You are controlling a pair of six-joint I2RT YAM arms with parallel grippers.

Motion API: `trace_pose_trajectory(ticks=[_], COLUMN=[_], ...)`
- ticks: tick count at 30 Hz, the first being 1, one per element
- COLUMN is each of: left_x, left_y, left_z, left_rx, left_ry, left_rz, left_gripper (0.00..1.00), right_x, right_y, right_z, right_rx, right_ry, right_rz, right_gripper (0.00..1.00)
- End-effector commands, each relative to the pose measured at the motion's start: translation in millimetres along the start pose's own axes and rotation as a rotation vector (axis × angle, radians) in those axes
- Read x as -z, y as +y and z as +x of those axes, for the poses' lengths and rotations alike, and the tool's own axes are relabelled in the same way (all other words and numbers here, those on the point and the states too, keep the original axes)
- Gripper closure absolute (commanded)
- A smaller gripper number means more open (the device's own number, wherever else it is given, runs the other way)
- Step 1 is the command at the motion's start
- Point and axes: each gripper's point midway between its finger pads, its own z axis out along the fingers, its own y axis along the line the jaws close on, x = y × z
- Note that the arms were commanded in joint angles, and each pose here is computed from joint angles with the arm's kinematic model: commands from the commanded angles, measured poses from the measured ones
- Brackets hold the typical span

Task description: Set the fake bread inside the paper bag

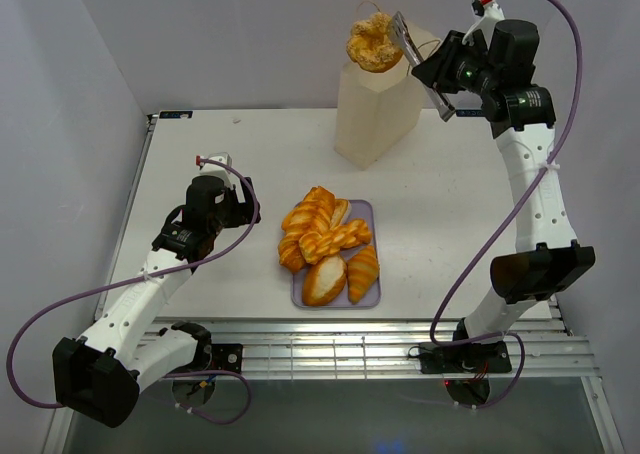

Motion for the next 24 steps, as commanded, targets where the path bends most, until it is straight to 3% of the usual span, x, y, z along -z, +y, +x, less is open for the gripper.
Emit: trace_pose_trajectory(ticks=[1, 14, 18, 24], left_x=[6.2, 5.1, 5.3, 4.0], left_y=[-7.7, -8.2, -8.6, -9.4], left_z=[-15.5, -14.2, -13.7, -12.0], left_rx=[-0.004, -0.008, -0.008, -0.011], left_ry=[-0.040, -0.033, -0.032, -0.024], left_rz=[0.030, 0.032, 0.035, 0.039], left_gripper=[0.04, 0.04, 0.04, 0.04], right_x=[6.3, -7.5, -8.2, -7.0], right_y=[10.7, -6.8, -10.1, -14.8], right_z=[-33.2, -8.0, -5.2, -3.7], right_rx=[0.053, 0.039, 0.036, 0.036], right_ry=[-0.116, -0.060, -0.052, -0.049], right_rz=[-0.051, -0.032, -0.025, -0.014], right_gripper=[0.75, 0.65, 0.56, 0.51])
